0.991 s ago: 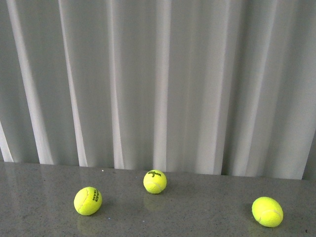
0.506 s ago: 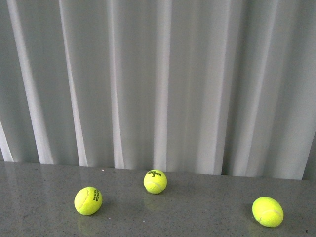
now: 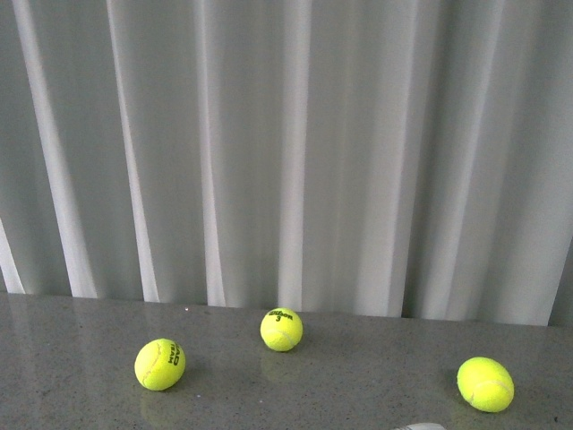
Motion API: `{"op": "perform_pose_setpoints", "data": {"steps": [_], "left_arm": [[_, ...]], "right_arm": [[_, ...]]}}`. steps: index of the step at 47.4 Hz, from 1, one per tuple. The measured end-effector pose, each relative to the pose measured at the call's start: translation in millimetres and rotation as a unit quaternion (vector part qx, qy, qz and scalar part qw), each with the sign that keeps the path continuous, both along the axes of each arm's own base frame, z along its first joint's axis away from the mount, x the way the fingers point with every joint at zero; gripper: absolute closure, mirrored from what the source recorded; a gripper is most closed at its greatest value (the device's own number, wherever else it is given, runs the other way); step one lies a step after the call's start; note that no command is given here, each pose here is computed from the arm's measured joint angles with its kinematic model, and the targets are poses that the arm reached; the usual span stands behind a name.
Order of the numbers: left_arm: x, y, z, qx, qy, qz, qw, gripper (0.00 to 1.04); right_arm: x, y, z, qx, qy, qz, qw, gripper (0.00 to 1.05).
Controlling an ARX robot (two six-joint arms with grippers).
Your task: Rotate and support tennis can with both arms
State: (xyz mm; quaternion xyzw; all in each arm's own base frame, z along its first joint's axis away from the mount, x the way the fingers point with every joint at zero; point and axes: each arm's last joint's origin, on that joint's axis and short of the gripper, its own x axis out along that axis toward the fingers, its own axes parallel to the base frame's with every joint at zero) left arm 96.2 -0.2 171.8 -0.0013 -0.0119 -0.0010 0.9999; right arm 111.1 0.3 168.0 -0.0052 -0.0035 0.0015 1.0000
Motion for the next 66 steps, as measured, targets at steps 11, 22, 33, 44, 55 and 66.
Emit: {"op": "perform_pose_setpoints", "data": {"steps": [11,22,33,44,55,66], "left_arm": [[0,0,0,0.000,0.000,0.000,1.000,0.07],[0,0,0,0.000,0.000,0.000,1.000,0.07],[0,0,0,0.000,0.000,0.000,1.000,0.07],[0,0,0,0.000,0.000,0.000,1.000,0.07],[0,0,0,0.000,0.000,0.000,1.000,0.07],[0,0,0,0.000,0.000,0.000,1.000,0.07]], "right_arm": [[-5,0,-1,0.000,0.002,0.000,1.000,1.01],[-13,0,-3,0.000,0.002,0.000,1.000,1.01],[-13,0,-3,0.000,0.003,0.001,1.000,1.01],[-13,0,-3,0.000,0.003,0.000,1.000,0.55],[-13,0,-3,0.000,0.003,0.001,1.000,0.05],[-13,0,-3,0.000,0.003,0.001,1.000,0.07]]}}
